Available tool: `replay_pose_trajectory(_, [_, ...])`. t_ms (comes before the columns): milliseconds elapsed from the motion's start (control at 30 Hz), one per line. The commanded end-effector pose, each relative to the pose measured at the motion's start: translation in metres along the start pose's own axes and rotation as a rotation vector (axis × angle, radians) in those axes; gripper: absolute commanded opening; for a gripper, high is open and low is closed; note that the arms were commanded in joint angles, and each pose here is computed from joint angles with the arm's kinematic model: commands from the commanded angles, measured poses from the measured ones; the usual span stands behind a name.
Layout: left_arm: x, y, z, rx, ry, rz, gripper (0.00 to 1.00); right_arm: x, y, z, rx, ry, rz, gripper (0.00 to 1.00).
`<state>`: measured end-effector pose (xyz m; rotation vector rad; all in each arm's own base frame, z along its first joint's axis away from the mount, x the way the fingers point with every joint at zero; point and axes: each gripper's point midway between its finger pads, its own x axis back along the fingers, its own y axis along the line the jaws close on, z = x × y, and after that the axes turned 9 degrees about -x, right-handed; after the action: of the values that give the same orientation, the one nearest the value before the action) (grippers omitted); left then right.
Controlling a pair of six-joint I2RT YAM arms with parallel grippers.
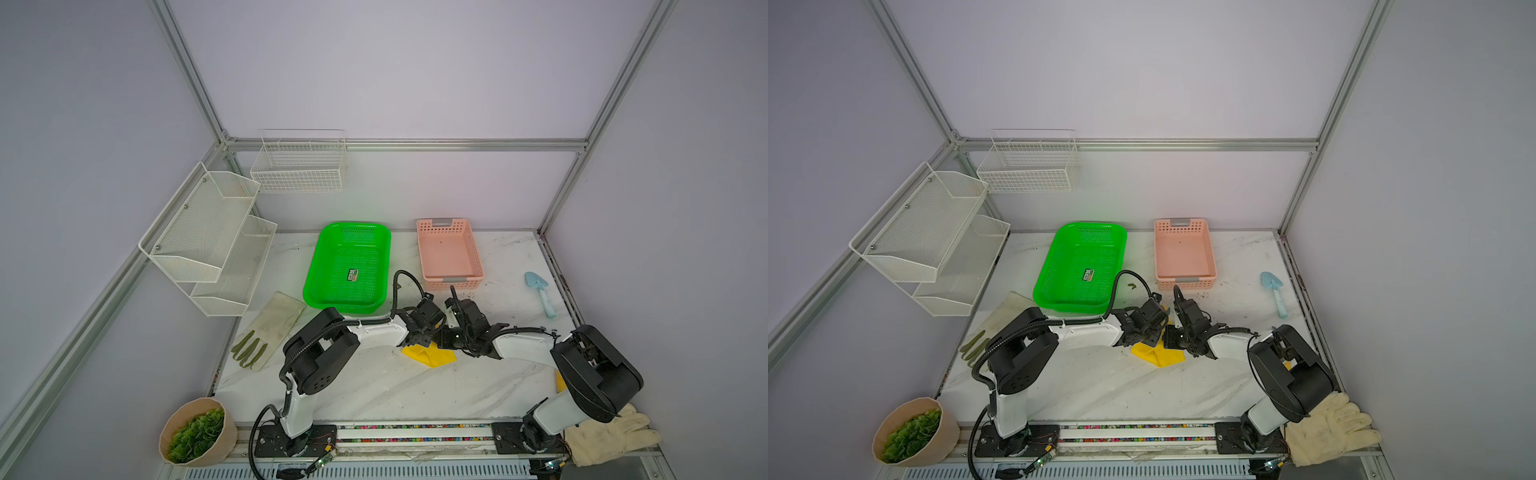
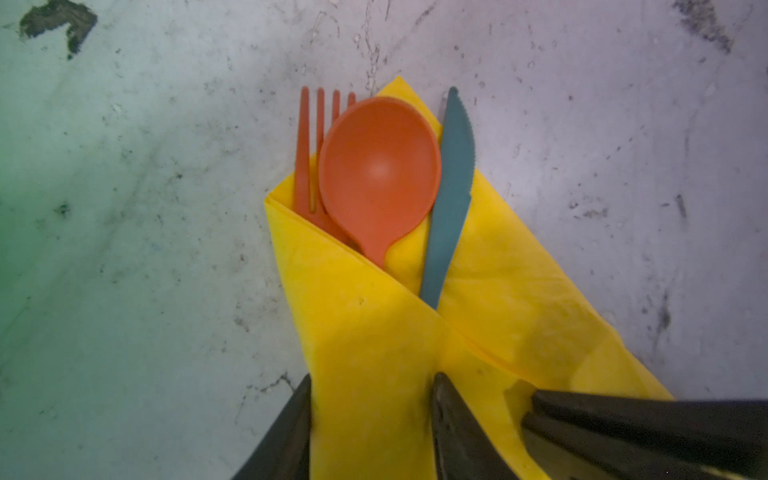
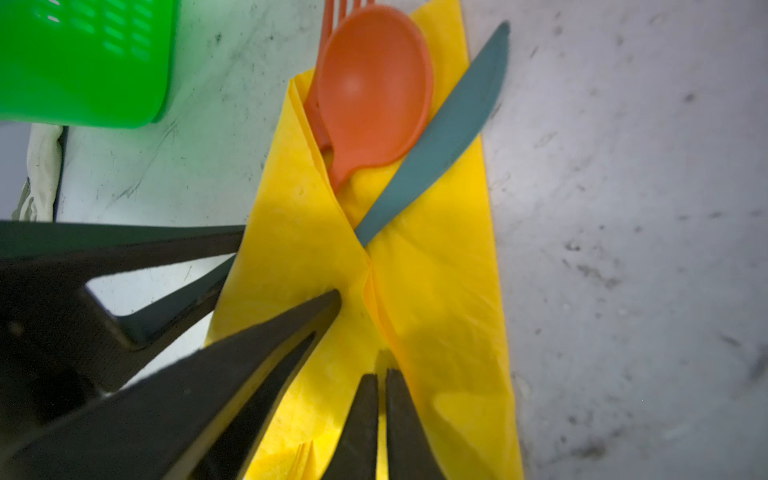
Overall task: Place the utensils on the paper napkin and roll it up
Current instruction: 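Lower both grippers onto the napkin's near end and grip it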
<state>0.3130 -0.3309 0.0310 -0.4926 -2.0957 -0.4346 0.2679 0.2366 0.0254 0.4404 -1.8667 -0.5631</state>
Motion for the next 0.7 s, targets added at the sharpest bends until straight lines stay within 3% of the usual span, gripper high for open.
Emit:
replay_pose_trajectory(0, [0.003,0.0,-0.015,0.009,-0.023,-0.017,0.41,-0.001,-0.03,0.031,-0.033,0.098,0.095,0.11])
replay_pose_trajectory(367, [0.0,0.004,-0.01,0.012,-0.006,-0.038,0.4,-0.002,-0.032,0.032,-0.032,0.102,0.1,0.11])
replay_pose_trajectory(667, [-0.003,0.013,-0.003,0.013,0.016,-0.072,0.45,-0.003,-0.033,0.034,-0.034,0.11,0.101,0.11])
